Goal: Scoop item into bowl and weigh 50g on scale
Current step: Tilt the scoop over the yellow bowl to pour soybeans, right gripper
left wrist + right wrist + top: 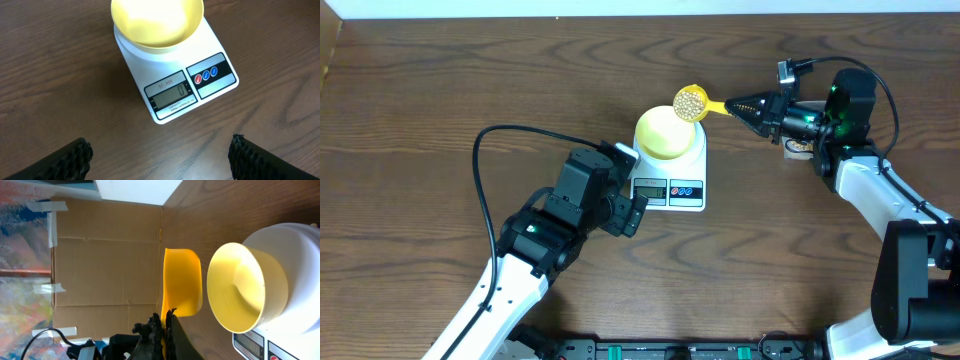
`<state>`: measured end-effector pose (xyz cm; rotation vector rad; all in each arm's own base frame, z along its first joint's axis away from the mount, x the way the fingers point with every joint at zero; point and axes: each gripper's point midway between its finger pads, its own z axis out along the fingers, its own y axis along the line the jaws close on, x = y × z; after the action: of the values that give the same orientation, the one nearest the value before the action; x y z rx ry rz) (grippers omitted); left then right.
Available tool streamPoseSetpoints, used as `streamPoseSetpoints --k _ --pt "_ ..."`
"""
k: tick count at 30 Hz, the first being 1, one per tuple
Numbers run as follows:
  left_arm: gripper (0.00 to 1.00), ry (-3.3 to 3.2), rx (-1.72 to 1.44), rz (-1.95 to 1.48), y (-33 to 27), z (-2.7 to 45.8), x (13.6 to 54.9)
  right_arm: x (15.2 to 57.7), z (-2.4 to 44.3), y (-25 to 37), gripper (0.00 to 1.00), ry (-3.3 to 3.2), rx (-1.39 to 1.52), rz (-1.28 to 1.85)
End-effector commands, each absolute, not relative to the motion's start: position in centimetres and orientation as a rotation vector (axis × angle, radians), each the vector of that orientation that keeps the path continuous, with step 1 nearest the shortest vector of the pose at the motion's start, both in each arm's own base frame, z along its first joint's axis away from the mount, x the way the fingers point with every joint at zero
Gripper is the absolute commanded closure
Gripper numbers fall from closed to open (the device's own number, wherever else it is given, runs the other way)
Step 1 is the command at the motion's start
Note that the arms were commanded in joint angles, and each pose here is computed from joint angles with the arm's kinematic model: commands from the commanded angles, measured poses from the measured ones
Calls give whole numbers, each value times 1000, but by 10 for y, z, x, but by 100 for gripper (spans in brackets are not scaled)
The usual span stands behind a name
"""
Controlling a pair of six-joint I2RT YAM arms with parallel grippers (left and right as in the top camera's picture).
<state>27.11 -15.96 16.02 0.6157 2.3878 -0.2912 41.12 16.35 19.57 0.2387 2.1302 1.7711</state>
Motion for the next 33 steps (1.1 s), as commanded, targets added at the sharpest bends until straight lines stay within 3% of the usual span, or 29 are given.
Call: streamPoseSetpoints --k 1,33 --pt "11 2394 597 -282 -158 159 273 408 194 165 99 2139 229 1799" --pt "11 2394 597 -281 -158 159 273 403 193 186 99 2119 53 1733"
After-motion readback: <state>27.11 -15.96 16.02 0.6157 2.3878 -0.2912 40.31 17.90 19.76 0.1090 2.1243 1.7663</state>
